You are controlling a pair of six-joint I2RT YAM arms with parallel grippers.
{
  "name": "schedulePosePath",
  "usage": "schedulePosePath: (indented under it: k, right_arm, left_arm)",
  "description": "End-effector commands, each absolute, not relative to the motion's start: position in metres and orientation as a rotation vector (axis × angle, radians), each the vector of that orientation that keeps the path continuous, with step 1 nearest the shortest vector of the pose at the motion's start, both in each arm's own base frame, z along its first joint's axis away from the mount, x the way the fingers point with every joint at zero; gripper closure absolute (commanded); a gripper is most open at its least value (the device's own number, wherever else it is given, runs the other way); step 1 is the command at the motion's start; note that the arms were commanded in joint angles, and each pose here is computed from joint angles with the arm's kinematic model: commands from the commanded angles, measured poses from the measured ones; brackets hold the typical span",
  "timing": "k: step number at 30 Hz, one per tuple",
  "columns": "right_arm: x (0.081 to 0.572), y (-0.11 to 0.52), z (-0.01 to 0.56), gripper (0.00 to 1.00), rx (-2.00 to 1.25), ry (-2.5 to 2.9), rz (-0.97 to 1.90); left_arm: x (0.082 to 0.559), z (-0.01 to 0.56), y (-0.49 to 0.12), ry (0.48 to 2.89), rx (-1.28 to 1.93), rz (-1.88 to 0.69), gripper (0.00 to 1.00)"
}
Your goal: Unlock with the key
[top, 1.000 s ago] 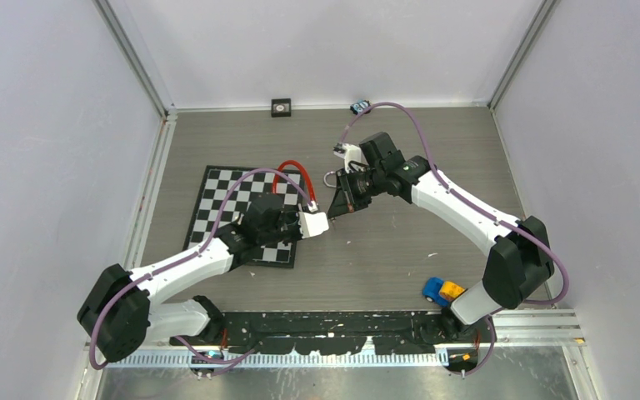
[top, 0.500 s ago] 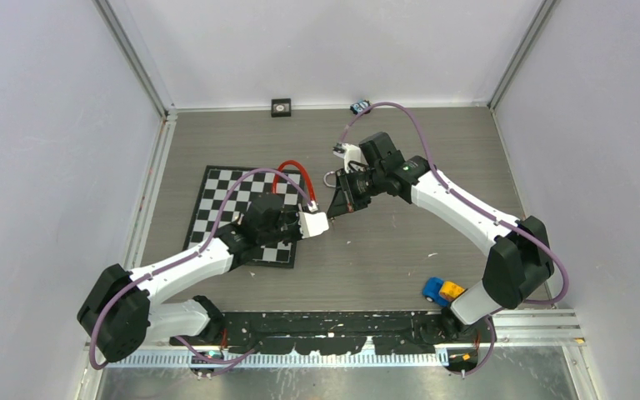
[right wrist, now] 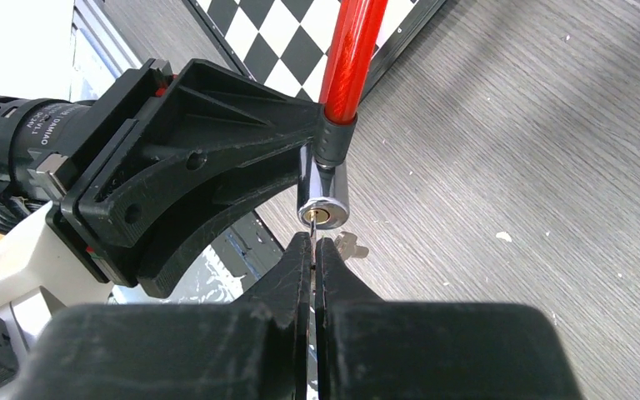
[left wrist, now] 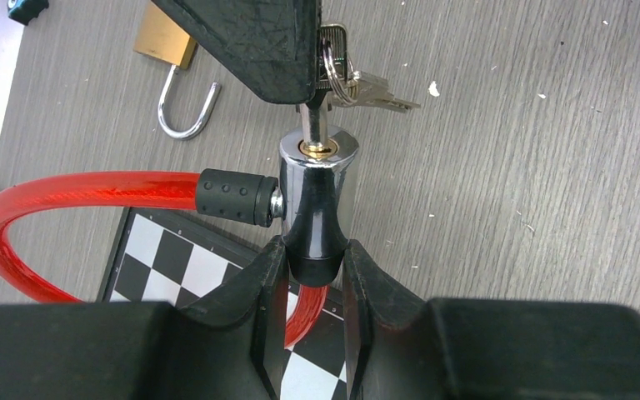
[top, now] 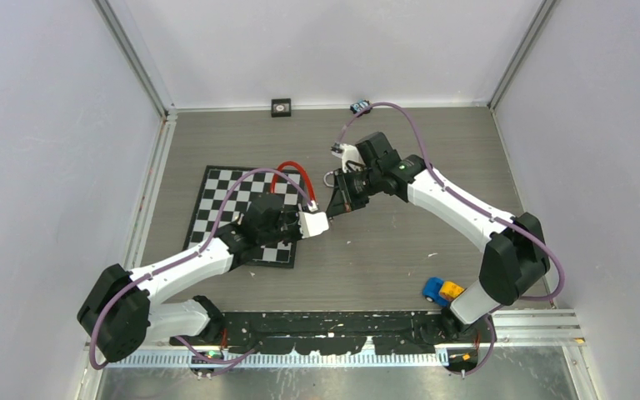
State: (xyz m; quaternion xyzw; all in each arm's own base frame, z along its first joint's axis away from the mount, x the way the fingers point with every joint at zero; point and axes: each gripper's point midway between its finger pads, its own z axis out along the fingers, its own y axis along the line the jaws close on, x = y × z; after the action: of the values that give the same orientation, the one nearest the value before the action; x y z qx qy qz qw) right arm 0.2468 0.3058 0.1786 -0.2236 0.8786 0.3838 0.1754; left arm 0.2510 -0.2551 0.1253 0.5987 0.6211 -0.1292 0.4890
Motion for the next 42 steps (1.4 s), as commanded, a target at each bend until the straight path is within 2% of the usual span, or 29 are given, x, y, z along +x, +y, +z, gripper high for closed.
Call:
schedulePosePath:
  k: [1, 24, 26, 29, 31, 35, 42]
  right_arm:
    - [0.258, 0.315, 0.190, 0.99, -0.632, 2.433, 1.081]
    - [0.265, 0.333, 0.161, 0.99, -0.611, 2.374, 1.206]
    - [0.269, 0.324, 0.169, 0.93, -0.613, 2.352, 1.193]
    - [0.276, 0.306, 0.190, 0.66, -0.612, 2.297, 1.174]
    - [0.278, 0.292, 0.200, 0.54, -0.623, 2.261, 1.167]
    - [0.268, 0.273, 0.224, 0.47, -0.762, 2.141, 1.147]
    - [0.214, 0.256, 0.255, 0.44, -1.269, 1.802, 1.036]
  left_arm:
    - [0.262, 0.165, -0.272, 1.420, 1.384, -0.344, 1.00]
    - [0.268, 0.184, -0.278, 1.513, 1.231, -0.480, 1.00]
    - [0.267, 0.183, -0.276, 1.510, 1.247, -0.471, 1.00]
    - [0.260, 0.184, -0.274, 1.483, 1.297, -0.477, 1.00]
    - [0.255, 0.185, -0.273, 1.468, 1.328, -0.493, 1.00]
    - [0.238, 0.187, -0.278, 1.454, 1.418, -0.586, 1.00]
    - [0.200, 0.196, -0.286, 1.456, 1.518, -0.943, 1.00]
